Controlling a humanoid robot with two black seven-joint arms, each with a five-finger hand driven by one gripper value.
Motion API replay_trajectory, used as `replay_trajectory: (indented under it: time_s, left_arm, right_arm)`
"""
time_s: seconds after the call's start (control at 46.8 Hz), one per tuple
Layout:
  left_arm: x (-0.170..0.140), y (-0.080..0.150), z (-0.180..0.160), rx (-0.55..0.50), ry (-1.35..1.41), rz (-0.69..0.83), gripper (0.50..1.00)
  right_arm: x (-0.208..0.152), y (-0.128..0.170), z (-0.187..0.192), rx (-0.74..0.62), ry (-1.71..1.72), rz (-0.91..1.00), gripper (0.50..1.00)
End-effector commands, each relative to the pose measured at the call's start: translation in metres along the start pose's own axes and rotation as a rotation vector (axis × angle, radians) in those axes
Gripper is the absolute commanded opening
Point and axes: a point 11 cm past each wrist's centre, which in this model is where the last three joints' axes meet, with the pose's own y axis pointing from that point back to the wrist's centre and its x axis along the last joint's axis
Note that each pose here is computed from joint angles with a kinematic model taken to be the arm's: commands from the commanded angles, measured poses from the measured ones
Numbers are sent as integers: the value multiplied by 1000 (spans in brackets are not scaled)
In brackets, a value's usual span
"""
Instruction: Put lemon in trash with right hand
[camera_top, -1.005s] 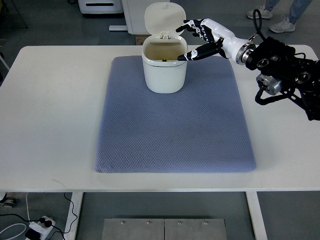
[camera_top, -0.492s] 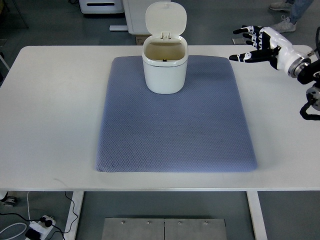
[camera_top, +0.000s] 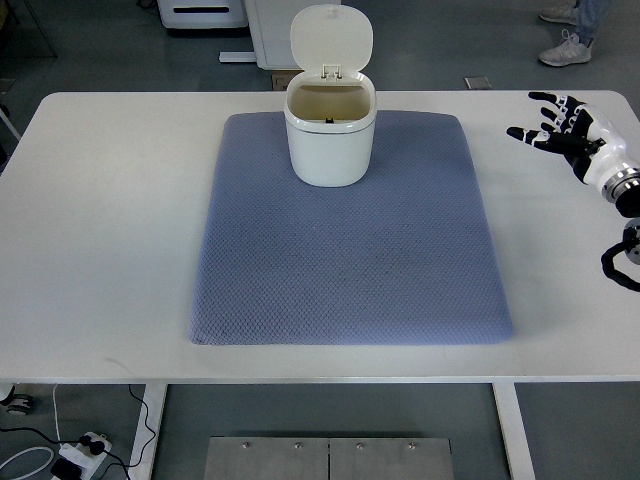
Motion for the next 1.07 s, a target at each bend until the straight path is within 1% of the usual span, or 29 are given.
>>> replay_trajectory:
  time_s: [0.0,0.128,0.257,0.406,0.599,0.791,1.048]
  left_arm:
    - [0,0,0,1,0,0,1000]
    - [0,0,0,1,0,0,1000]
    - [0,0,0,-1,0,0,1000]
    - [0,0,0,1,0,0,1000]
    - [0,0,0,1,0,0,1000]
    - [0,0,0,1,0,0,1000]
    - [0,0,0,1,0,0,1000]
  right_arm:
    - [1,-3,5,-12,-53,34,1000]
    - [-2,-4,13,-22,-166,67,1000]
    - [-3,-5,13,-9,-276,95,1000]
    - [-18,-11,11,7,-341,87,1000]
    - [-29,-15,14,11,-384,90,1000]
    - [-28,-12,25,-3,-392,105,1000]
    - [-31,-13,25,-1,-395,99,1000]
